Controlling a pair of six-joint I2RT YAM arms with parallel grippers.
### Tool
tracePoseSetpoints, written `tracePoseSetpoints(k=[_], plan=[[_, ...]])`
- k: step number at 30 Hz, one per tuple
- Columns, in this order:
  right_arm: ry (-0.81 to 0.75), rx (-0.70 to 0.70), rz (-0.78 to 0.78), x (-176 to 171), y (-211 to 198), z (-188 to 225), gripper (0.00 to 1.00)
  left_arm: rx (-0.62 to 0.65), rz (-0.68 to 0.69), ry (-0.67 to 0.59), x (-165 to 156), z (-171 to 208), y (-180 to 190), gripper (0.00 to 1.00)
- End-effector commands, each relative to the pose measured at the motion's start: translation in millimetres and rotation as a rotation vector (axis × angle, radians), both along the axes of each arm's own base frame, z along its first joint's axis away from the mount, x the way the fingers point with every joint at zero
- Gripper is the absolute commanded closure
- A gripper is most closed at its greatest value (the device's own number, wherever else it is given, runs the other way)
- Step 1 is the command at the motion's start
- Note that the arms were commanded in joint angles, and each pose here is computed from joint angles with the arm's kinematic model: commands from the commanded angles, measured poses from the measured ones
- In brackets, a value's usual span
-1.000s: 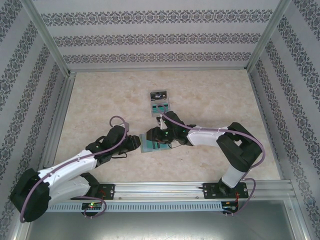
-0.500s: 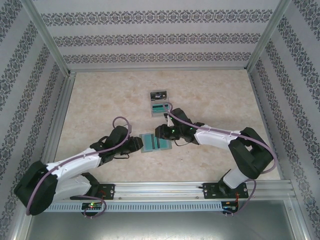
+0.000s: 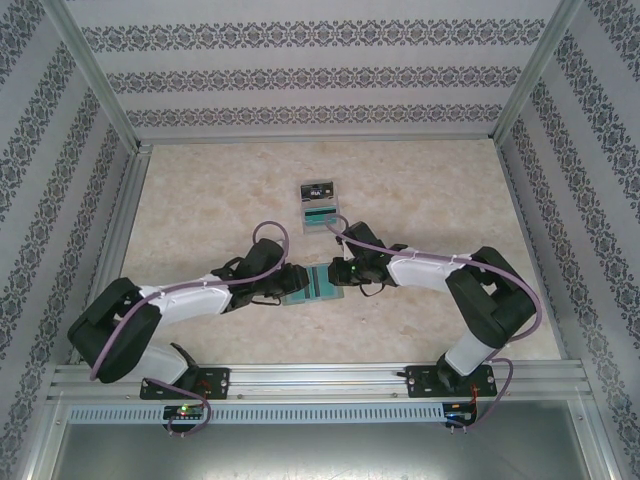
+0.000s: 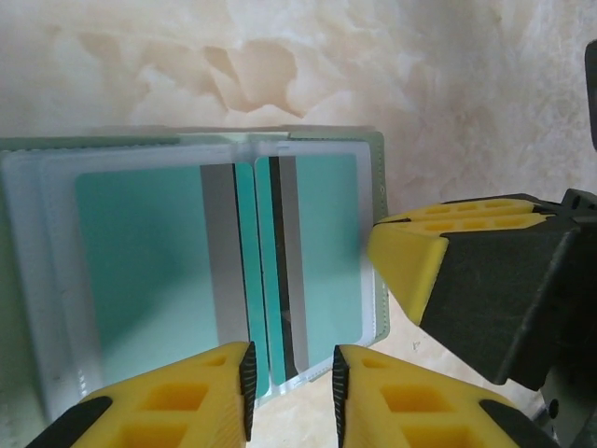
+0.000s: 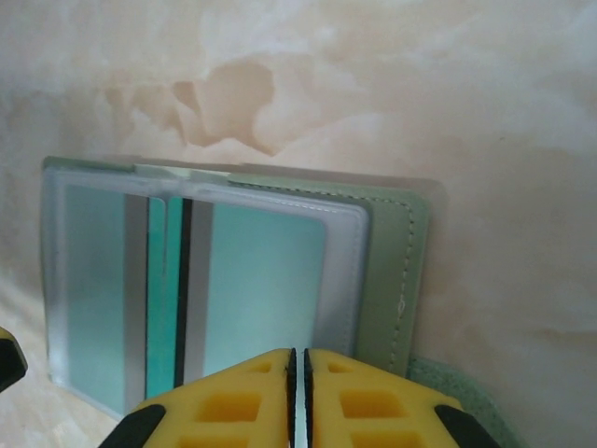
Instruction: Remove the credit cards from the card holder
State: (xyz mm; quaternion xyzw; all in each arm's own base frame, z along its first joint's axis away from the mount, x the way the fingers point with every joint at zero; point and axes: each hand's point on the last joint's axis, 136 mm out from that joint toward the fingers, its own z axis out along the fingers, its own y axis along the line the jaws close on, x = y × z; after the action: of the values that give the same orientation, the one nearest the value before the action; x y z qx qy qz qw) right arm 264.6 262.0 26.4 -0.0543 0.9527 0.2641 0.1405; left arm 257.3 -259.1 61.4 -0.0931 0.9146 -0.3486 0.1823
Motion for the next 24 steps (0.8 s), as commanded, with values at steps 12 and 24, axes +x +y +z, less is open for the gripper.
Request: tracePoseSetpoints(k=[12, 24], plan=[[0.021, -0.08, 0.037, -9.3, 2.6, -24.6, 0.93, -0.003, -0.012, 0.046, 8.6, -11.9, -23.1, 0.71], [0.016, -0.076, 0.034, -9.9, 3.8, -23.1, 0.93, 0.053, 0.017, 0.079, 4.8, -22.8, -12.1, 0.69]])
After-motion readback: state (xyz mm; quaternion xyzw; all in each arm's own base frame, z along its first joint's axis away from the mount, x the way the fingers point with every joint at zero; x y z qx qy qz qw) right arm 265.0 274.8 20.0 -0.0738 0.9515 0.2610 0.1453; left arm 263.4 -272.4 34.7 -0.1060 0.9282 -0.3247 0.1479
